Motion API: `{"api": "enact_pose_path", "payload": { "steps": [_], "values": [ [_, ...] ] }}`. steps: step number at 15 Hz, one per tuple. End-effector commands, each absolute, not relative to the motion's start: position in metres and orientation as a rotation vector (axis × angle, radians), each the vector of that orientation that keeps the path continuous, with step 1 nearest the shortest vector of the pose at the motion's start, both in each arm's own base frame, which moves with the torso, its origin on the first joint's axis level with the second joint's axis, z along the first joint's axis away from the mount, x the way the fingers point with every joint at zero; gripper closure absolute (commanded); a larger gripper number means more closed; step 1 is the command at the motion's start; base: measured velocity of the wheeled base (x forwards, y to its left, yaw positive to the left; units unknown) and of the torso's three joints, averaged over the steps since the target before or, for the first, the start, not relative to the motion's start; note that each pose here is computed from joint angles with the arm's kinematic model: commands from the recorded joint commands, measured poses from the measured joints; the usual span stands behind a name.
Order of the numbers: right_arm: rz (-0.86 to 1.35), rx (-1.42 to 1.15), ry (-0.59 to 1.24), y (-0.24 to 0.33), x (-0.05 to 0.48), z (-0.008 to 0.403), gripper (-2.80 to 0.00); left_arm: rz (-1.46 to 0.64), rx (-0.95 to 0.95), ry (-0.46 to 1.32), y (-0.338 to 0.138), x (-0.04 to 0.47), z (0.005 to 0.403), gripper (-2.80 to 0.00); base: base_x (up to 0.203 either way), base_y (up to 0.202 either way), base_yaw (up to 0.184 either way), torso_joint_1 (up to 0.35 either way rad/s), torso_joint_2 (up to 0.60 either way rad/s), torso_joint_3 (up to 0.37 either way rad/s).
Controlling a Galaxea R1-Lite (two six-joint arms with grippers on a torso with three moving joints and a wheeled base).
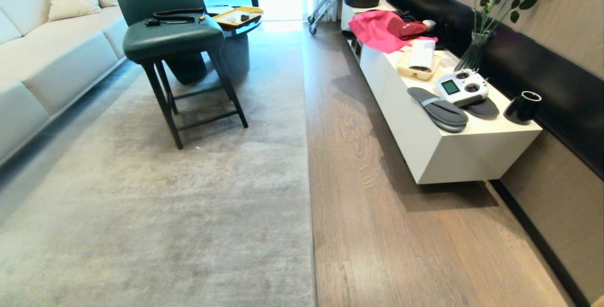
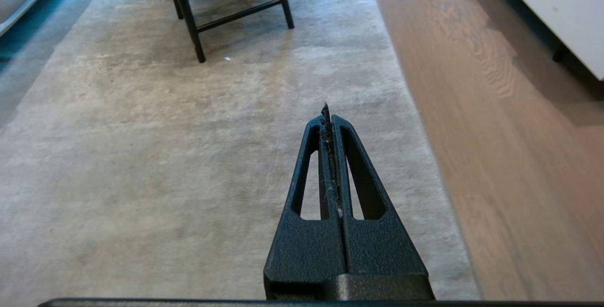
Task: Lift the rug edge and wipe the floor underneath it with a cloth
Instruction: Put down the rag
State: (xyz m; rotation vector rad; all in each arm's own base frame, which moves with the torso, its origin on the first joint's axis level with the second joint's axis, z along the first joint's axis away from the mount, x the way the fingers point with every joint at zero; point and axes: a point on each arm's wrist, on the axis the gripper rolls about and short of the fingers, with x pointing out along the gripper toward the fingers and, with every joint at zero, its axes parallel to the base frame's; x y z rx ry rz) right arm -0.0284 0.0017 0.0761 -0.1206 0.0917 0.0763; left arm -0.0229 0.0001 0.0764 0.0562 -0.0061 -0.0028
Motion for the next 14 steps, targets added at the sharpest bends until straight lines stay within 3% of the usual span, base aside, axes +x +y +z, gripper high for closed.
{"api": "enact_pose_path", "payload": {
  "steps": [1, 10, 14],
  "values": [
    [0.077, -0.122, 0.094, 0.0018, -0.0283, 0.076, 0.0, -0.003, 0.057, -0.006, 0.0001, -0.0229, 0.0764, 0.0, 0.0, -0.198, -0.004, 0.001, 0.01, 0.006],
    [0.077, -0.122, 0.094, 0.0017, -0.0283, 0.076, 0.0, -0.003, 0.057, -0.006, 0.0001, -0.0229, 0.0764, 0.0, 0.0, -0.19, 0.001, 0.004, 0.0, 0.003],
    [0.078, -0.122, 0.093, 0.0018, -0.0283, 0.076, 0.0, -0.003, 0.057, -0.006, 0.0001, -0.0229, 0.0764, 0.0, 0.0, -0.026, 0.0, 0.001, 0.0, 0.001]
  ]
}}
